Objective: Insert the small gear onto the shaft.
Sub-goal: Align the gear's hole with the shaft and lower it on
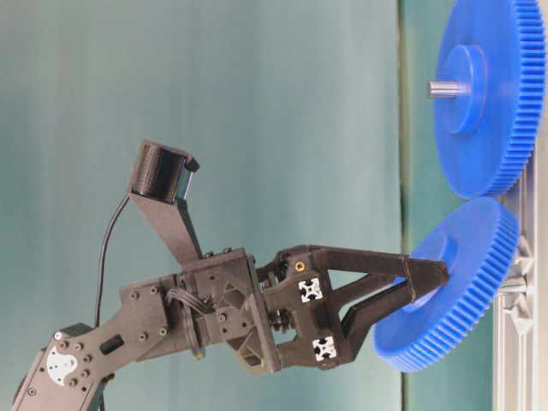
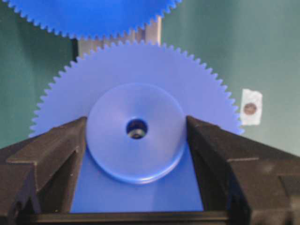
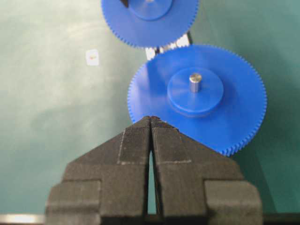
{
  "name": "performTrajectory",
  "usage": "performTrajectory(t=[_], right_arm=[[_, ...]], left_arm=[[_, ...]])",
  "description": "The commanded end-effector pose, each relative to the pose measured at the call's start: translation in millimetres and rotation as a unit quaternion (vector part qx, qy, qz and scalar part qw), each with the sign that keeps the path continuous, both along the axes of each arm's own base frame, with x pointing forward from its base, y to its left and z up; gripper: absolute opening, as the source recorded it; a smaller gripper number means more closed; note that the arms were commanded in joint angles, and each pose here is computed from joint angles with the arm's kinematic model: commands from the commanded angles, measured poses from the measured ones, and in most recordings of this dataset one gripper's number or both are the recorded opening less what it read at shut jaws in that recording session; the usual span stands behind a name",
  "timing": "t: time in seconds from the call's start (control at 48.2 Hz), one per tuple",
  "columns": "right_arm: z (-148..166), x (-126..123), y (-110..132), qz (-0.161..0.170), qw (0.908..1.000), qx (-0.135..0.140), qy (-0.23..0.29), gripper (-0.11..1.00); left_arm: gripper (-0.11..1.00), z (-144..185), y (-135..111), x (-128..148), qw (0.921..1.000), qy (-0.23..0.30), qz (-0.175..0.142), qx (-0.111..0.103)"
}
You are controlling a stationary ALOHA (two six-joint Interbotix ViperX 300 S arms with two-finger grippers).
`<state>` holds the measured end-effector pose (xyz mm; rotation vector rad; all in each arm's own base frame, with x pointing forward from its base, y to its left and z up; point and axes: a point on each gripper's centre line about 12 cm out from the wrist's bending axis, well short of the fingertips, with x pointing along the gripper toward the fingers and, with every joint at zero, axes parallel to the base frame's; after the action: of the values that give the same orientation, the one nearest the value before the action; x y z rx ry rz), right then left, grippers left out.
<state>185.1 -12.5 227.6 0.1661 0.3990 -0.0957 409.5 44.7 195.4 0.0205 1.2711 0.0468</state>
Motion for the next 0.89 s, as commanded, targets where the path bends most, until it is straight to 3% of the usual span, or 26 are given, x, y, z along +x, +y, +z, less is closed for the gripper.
performTrajectory(t=[0.0,0.291,0.872], right_arm=[[4.2,1.7,-0.4,-0.003,1.0000,0.005,-0.006,0.02],[3.6,1.6,-0.4,-0.003,1.0000,0.005,-0.006,0.02],[3.9,1.4,-0.1,-0.002,1.0000,0.005,-0.006,0.02]], left_arm=[[0.70,9.1,9.2,-7.6,0.9999,0.002,0.013,0.002],[0.70,12.5,8.1,-16.6,0.9999,0.006,0.013,0.002],[0.70,8.9,10.9,1.0,0.9999,-0.009,-0.005,0.009]])
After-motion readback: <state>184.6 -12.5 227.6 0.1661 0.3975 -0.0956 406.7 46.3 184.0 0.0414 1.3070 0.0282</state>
